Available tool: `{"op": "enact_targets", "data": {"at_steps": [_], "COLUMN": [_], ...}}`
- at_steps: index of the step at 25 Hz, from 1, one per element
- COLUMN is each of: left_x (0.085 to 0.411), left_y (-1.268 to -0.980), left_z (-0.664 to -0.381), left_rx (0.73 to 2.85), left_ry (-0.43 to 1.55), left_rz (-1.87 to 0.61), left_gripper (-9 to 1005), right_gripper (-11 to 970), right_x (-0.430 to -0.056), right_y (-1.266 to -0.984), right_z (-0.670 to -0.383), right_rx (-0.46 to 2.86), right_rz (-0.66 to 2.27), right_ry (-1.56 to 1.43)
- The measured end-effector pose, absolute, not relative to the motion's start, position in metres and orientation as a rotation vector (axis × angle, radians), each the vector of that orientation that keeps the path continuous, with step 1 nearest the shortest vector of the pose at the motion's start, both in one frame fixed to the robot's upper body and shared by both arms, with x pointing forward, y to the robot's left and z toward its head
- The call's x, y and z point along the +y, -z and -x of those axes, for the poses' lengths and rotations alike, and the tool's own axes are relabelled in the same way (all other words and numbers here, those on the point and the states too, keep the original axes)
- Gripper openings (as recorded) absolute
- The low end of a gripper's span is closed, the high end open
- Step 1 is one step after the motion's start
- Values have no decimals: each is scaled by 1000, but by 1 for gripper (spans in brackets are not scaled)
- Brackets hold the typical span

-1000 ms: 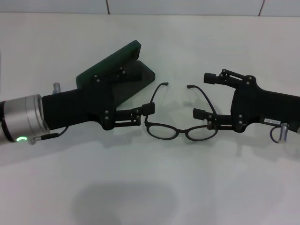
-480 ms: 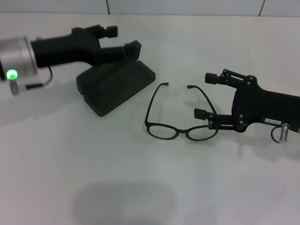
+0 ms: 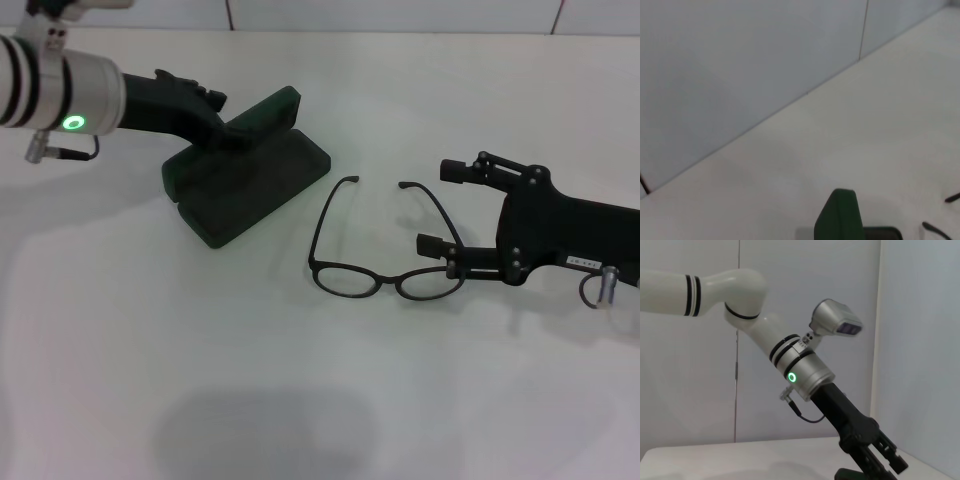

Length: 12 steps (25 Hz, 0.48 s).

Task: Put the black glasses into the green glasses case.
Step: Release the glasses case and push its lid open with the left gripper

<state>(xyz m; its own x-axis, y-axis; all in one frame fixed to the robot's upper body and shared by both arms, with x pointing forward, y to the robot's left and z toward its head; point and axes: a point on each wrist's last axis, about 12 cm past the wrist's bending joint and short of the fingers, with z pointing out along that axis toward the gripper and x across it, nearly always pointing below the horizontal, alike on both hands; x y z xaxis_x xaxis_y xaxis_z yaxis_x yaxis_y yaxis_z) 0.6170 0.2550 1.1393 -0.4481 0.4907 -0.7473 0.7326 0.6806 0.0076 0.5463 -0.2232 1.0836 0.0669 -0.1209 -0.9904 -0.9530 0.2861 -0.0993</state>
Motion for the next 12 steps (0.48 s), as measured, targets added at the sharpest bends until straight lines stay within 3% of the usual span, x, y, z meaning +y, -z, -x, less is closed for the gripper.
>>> {"op": "enact_targets", "data": {"at_steps": [4,9,12], "left_x": [250,243,239], "left_y": [-1137,-1131,-1128], "left_z": [-625,-628,-628], "left_rx": [2197,2258,2286], "left_ry": [354,291,263], "left_rz": [-912,-929,-945], "left_gripper": [806,589,537], "right_gripper": [864,863,863], "right_x": [-222,-223,-223], "right_y": [-1084,-1082,-1081], "right_z": [-546,-544,-543], "right_rx": [1348,1353,1349], "right_rz": [1103,1098,1098], "right_ry": [-876,-876,-871]}}
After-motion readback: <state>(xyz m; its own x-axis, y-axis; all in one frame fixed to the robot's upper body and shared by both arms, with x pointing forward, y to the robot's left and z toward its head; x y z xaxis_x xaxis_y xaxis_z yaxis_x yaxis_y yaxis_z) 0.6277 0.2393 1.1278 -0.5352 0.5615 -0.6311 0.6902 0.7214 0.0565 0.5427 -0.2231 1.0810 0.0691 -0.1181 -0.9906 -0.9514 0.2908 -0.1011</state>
